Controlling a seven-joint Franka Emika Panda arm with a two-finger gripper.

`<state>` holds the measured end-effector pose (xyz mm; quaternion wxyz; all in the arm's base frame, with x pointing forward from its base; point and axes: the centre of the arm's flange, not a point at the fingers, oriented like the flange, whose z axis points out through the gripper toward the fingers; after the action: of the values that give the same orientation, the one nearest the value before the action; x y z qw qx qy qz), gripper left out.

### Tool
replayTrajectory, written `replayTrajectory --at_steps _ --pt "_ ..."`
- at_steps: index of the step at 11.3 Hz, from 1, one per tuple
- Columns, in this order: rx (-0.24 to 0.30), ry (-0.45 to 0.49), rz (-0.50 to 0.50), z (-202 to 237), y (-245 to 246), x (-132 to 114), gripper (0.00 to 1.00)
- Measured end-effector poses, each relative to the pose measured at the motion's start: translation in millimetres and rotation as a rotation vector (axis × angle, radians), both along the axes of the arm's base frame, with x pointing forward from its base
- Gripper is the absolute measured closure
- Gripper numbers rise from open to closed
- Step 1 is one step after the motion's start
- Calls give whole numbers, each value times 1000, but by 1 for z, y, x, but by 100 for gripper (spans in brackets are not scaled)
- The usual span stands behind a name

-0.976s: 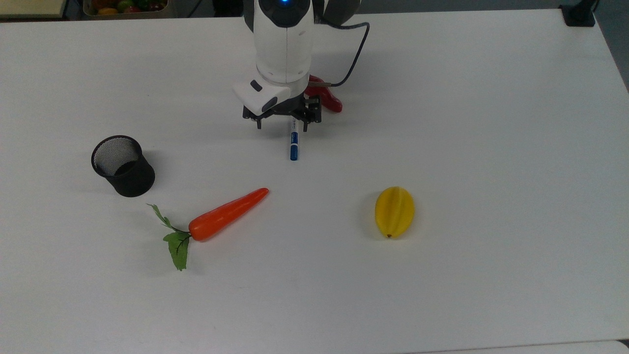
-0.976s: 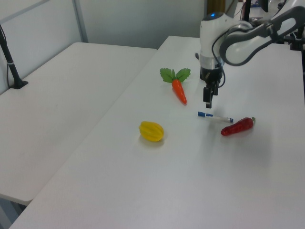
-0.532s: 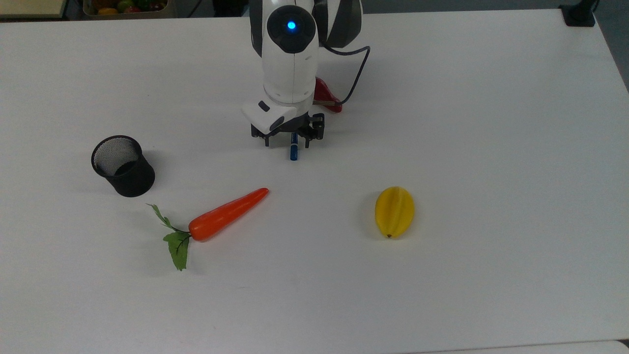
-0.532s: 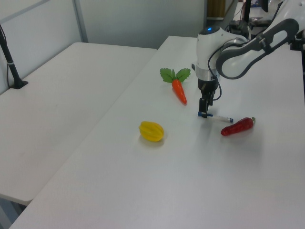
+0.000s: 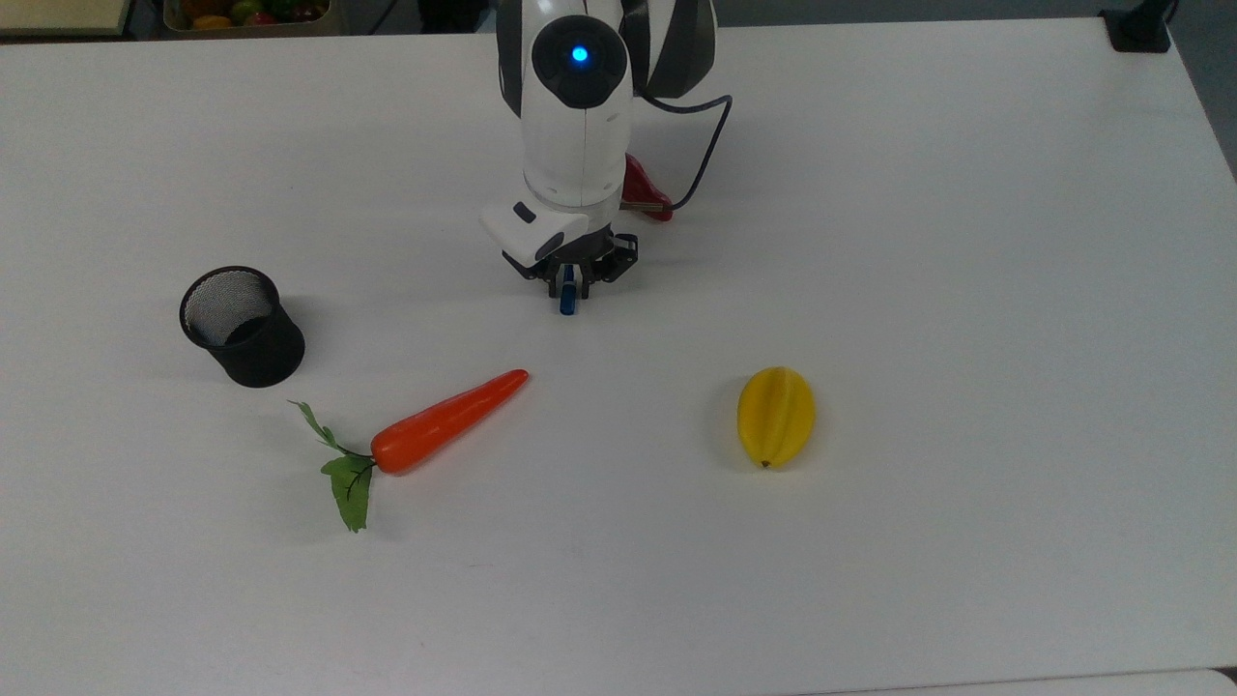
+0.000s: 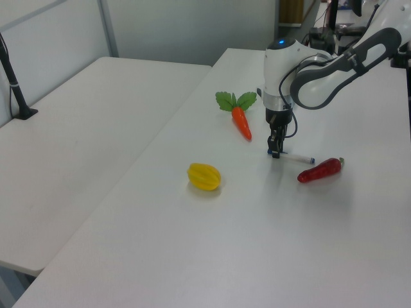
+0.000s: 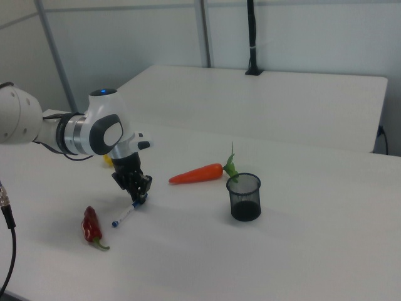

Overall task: Place marker
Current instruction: 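Close the gripper on the marker, then lift the held marker up off the table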

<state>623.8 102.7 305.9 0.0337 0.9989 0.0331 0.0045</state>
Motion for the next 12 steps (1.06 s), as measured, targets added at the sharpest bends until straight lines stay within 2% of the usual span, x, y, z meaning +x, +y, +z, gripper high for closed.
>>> replayTrajectory --at_steps 1,6,8,12 --pt "0 -1 -3 0 0 0 82" --pt "4 -22 -21 12 0 3 83" --pt "2 -19 -32 35 -1 2 83" --pt "-19 32 -72 115 -15 -1 83"
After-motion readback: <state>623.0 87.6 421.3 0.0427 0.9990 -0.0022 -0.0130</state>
